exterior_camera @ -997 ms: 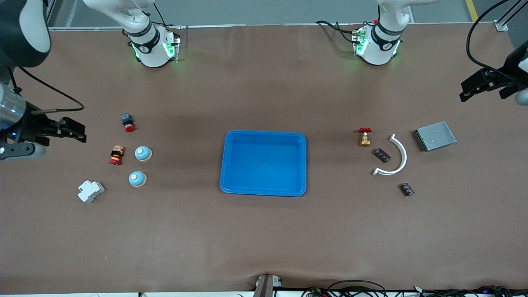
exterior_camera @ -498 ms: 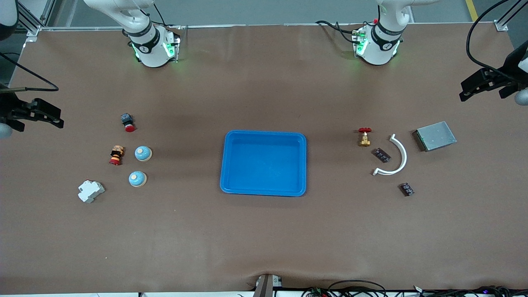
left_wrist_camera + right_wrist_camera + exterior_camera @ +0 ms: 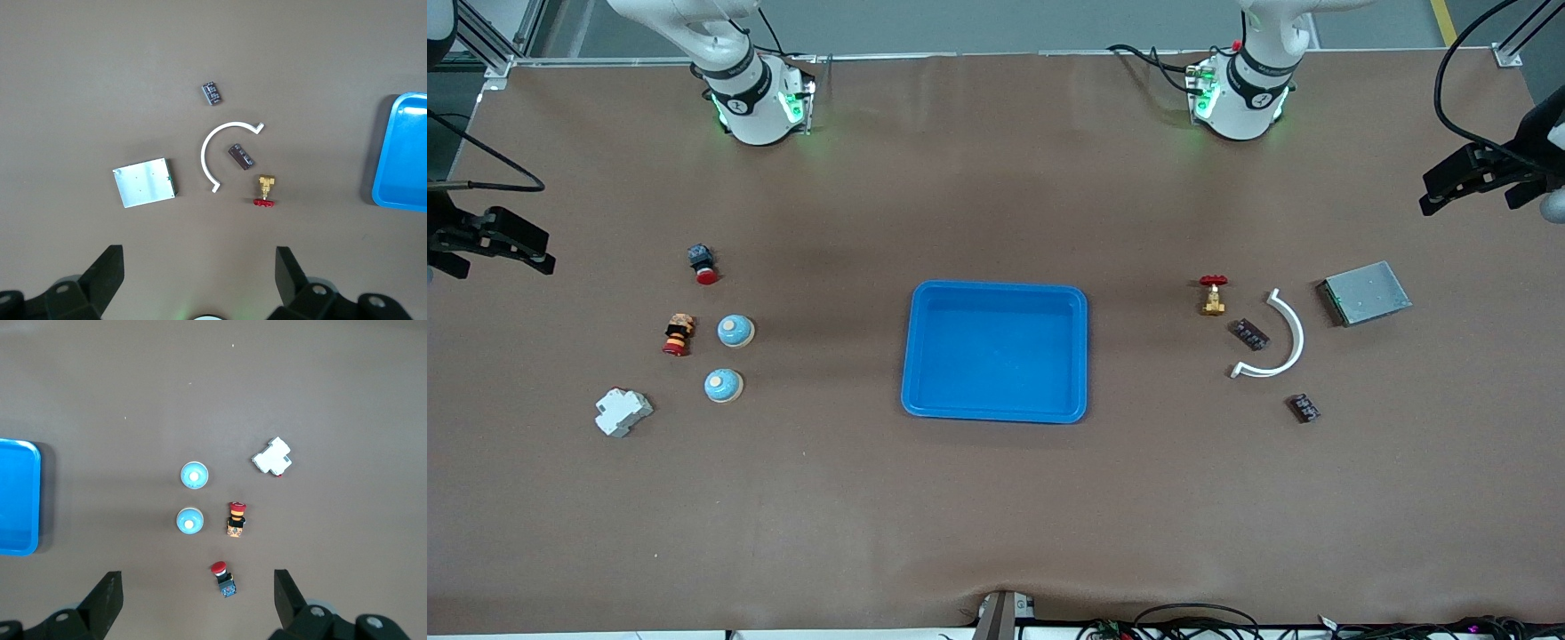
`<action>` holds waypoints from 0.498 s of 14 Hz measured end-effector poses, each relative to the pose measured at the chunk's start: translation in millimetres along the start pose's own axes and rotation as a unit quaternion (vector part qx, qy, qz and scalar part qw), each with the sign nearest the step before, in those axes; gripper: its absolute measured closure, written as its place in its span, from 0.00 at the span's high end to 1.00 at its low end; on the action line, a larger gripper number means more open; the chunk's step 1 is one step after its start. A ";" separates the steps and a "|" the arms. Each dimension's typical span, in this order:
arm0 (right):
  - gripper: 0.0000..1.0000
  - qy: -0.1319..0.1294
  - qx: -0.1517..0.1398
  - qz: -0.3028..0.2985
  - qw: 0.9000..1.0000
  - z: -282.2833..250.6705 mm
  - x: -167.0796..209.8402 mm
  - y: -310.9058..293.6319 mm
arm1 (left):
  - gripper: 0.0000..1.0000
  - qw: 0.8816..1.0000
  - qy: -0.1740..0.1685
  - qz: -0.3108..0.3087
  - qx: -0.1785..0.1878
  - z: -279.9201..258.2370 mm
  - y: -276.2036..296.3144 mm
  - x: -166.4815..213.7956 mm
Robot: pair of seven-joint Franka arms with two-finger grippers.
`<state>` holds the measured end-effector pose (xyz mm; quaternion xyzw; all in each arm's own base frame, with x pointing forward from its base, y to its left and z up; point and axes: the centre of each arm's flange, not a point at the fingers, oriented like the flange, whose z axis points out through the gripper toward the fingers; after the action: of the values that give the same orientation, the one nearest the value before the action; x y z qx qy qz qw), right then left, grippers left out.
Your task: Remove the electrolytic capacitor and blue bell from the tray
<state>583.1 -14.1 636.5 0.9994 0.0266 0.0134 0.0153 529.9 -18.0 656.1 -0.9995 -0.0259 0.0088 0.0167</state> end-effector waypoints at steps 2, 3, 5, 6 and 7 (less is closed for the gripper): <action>1.00 0.002 0.000 0.001 1.000 0.1 0.5 0.6 | 1.00 1.000 -0.001 0.000 0.000 0.6 0.0 -0.1; 1.00 0.001 0.000 0.003 1.000 0.8 0.4 1.0 | 1.00 1.000 -0.001 0.000 0.000 0.9 0.0 -0.1; 1.00 -0.002 0.008 0.012 1.000 4.3 0.1 2.7 | 1.00 1.000 -0.002 0.000 0.000 1.5 0.0 -0.1; 1.00 -0.005 0.014 0.021 1.000 7.4 -0.1 3.7 | 1.00 1.000 -0.003 0.000 0.000 2.0 -0.1 -0.1; 1.00 -0.008 0.017 0.030 0.999 10.0 -0.3 4.4 | 1.00 1.000 -0.004 0.000 0.000 3.0 -0.1 -0.1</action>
<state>583.4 -18.8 626.5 1.0000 -0.0034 0.0056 -0.0020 529.8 -17.8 653.1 -0.9994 -0.0260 0.0125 0.0169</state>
